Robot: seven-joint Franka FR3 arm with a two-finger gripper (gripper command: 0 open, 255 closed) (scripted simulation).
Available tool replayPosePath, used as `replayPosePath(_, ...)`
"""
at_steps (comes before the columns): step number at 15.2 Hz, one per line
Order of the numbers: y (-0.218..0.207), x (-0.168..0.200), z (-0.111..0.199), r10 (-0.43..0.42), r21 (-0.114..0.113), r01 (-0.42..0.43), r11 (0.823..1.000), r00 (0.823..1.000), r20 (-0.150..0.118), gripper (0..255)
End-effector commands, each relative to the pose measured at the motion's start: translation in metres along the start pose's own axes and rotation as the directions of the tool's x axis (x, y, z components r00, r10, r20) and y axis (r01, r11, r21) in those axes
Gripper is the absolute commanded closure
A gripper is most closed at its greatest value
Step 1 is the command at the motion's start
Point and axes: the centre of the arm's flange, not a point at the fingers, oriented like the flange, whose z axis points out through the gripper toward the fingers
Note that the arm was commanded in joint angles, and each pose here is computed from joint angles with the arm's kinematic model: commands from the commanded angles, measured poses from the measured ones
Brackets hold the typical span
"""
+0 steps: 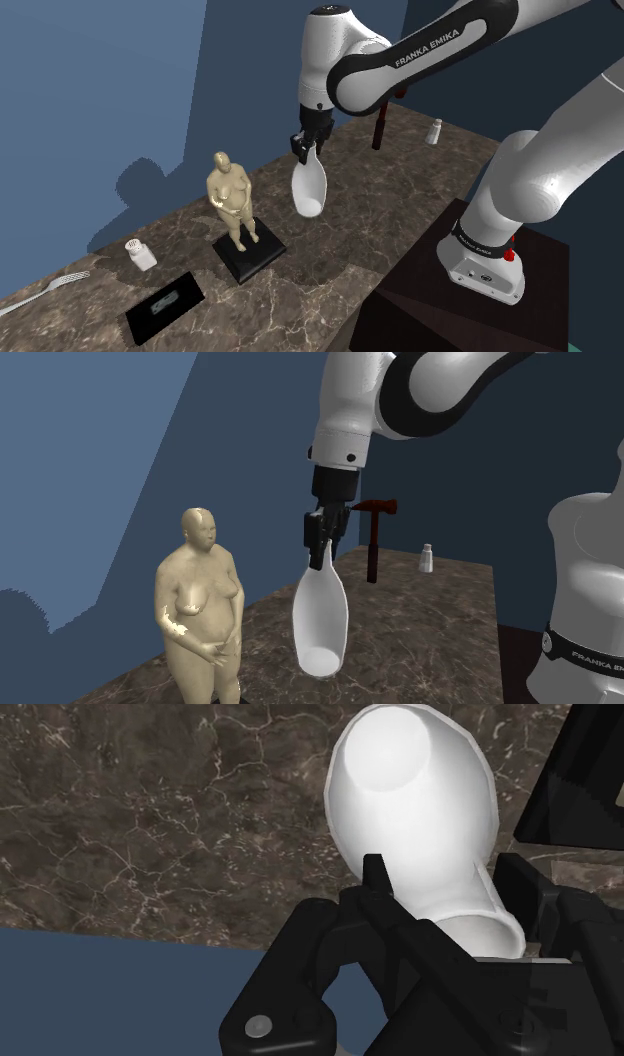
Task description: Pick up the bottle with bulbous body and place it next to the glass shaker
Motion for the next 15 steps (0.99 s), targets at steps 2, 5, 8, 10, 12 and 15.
replayPosePath(2,0.000,0.002,-0.014,0.000,0.000,0.000,1.000,1.000,0.000,255)
replayPosePath(5,0.000,0.005,-0.030,0.000,0.000,0.000,1.000,1.000,0.000,255)
replayPosePath(8,0.000,0.007,-0.046,0.000,0.000,0.000,1.000,1.000,0.000,255)
replayPosePath(10,0.000,0.009,-0.056,0.000,0.000,0.000,1.000,1.000,0.000,255)
replayPosePath(12,0.000,0.010,-0.067,0.000,0.000,0.000,1.000,1.000,0.000,255)
replayPosePath(15,0.001,0.013,-0.082,0.000,0.000,0.000,1.000,1.000,0.000,255)
